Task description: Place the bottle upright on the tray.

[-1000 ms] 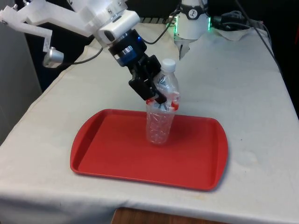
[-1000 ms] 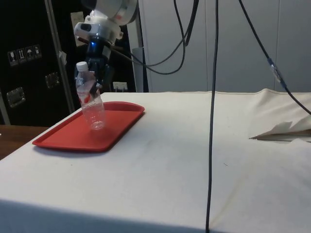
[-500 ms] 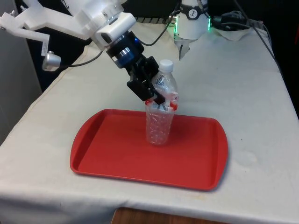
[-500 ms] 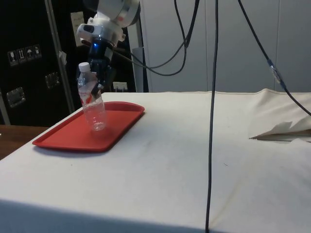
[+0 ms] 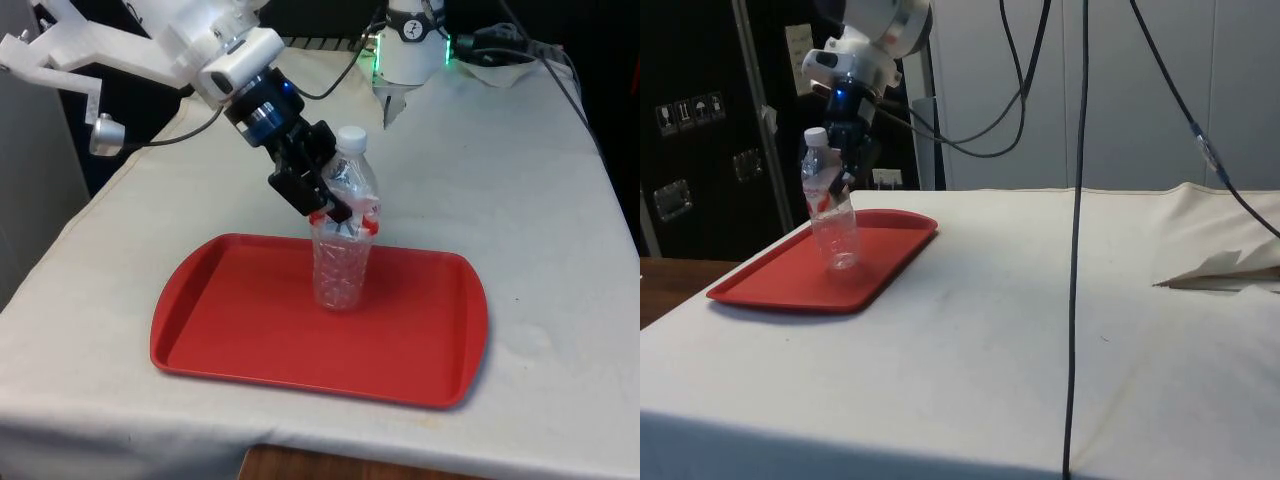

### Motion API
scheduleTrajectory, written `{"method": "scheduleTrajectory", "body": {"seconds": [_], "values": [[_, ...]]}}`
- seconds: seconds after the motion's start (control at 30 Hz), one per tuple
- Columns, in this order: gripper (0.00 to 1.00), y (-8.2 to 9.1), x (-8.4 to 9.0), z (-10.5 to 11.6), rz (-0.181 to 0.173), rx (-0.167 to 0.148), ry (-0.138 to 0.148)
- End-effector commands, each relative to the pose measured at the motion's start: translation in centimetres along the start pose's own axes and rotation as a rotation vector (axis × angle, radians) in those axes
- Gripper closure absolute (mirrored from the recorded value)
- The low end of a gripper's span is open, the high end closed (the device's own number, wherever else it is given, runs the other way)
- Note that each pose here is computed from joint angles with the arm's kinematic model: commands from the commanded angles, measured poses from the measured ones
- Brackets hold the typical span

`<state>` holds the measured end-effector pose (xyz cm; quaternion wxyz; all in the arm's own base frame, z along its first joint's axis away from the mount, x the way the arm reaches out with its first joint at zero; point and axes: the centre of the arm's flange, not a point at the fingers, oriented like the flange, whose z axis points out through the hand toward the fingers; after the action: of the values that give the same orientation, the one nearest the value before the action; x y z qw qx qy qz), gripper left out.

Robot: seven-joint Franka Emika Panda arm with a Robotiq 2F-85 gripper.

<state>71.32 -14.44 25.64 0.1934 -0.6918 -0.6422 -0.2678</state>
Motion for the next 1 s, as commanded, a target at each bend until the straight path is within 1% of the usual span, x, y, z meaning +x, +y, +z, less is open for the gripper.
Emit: {"method": "scheduleTrajectory", "body": {"seconds": [0.0,0.1,0.17,0.33,0.5,0.53,0.57,0.7,0.97], "values": [[0.66,0.0,-0.1,0.0,-0.001,0.000,0.007],[0.66,-0.1,-0.4,0.0,0.003,-0.001,0.022],[0.66,-0.1,-0.4,0.0,0.004,0.000,0.025],[0.66,0.0,-0.5,0.0,0.005,-0.001,0.025],[0.66,0.0,-1.0,0.3,0.009,0.001,0.022],[0.66,-0.2,-0.8,0.2,0.010,0.001,0.023],[0.66,0.0,-1.1,0.3,0.010,0.001,0.021],[0.66,0.0,-1.1,0.2,0.011,0.000,0.022],[0.66,0.0,-1.4,0.3,0.015,-0.002,0.028]]}}
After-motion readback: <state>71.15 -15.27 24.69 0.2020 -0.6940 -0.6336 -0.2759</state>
